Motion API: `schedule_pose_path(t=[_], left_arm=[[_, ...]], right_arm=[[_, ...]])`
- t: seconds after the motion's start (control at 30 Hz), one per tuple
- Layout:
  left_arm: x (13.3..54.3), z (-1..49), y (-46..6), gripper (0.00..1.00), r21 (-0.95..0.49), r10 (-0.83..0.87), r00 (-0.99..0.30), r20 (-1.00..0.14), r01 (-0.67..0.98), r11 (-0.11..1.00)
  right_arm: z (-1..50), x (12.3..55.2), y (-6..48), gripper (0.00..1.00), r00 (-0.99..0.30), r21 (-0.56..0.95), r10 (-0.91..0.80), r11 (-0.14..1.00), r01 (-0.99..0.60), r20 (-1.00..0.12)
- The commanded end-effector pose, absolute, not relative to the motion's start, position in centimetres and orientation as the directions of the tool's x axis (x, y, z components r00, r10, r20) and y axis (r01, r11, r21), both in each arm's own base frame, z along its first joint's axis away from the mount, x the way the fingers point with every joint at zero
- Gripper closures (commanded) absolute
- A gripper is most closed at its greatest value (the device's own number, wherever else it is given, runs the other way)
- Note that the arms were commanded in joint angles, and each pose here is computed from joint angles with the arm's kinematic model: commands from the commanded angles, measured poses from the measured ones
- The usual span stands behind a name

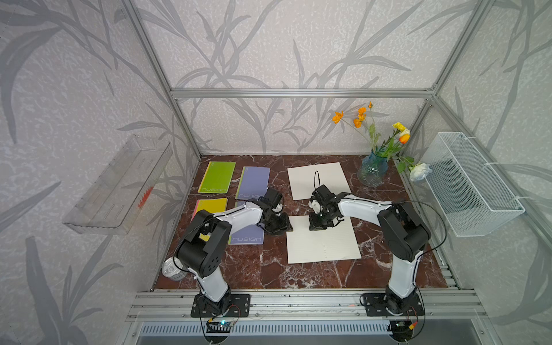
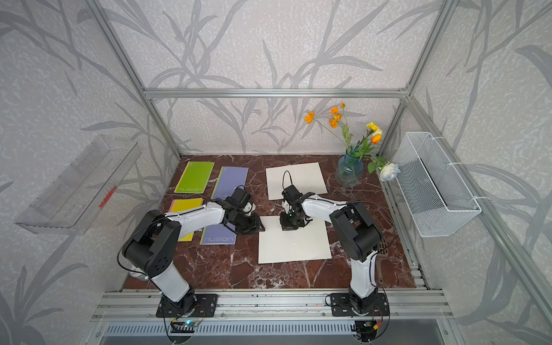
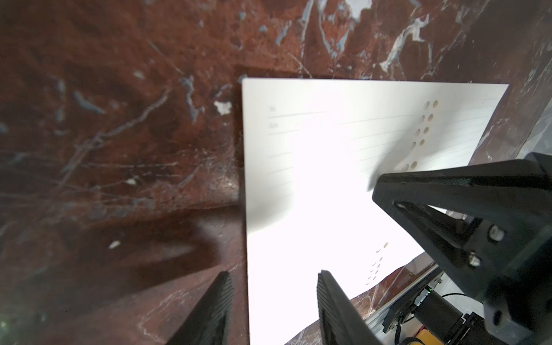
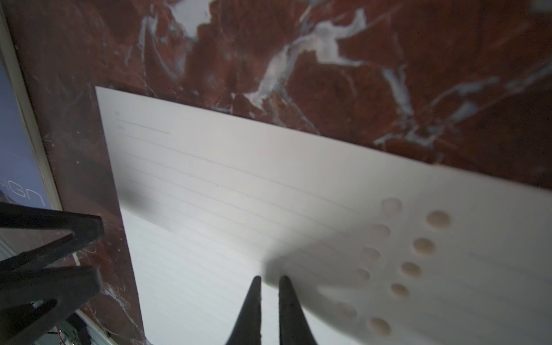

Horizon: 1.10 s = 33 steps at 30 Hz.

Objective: Close the notebook
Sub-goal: Close the notebook at the center of the board.

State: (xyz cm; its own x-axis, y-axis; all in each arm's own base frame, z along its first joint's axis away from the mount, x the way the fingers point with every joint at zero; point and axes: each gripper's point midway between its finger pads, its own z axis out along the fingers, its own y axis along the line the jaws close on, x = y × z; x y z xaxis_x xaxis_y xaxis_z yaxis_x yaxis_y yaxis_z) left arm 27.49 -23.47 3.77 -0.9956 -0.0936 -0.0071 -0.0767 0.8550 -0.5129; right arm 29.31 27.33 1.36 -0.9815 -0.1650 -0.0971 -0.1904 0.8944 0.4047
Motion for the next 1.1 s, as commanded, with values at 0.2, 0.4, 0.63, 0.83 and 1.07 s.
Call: schedule_pose_path(t=[0.2, 0.4, 0.63, 0.83, 1.07], left_arm=[[28.6, 3.1, -22.9, 0.52, -0.446, -0.086, -0.994, -0.062, -0.049, 0.893], [29.3, 3.0, -22.6, 0.52, -0.408, -0.08, -0.993, -0.083, -0.04, 0.912], [29.7, 2.7, -22.5, 0.52, -0.328, -0.062, -0.994, -0.093, -0.029, 0.944], [29.7, 2.5, -23.1, 0.52, -0.272, -0.043, -0.994, -0.097, -0.015, 0.962], [29.4, 2.6, -25.0, 0.53, -0.306, -0.009, -0.996, -0.083, 0.017, 0.952]], right_arm=[[-4.0, 26.5, 24.4, 0.86, -0.987, 0.288, -0.159, 0.947, -0.142, 0.036], [-4.3, 26.3, 24.4, 0.86, -0.986, 0.292, -0.16, 0.946, -0.141, 0.043], [-4.4, 26.3, 24.4, 0.86, -0.986, 0.294, -0.162, 0.945, -0.142, 0.043], [-4.6, 26.1, 24.4, 0.86, -0.985, 0.296, -0.164, 0.944, -0.144, 0.046], [-4.6, 26.0, 24.4, 0.86, -0.986, 0.305, -0.164, 0.942, -0.143, 0.044]])
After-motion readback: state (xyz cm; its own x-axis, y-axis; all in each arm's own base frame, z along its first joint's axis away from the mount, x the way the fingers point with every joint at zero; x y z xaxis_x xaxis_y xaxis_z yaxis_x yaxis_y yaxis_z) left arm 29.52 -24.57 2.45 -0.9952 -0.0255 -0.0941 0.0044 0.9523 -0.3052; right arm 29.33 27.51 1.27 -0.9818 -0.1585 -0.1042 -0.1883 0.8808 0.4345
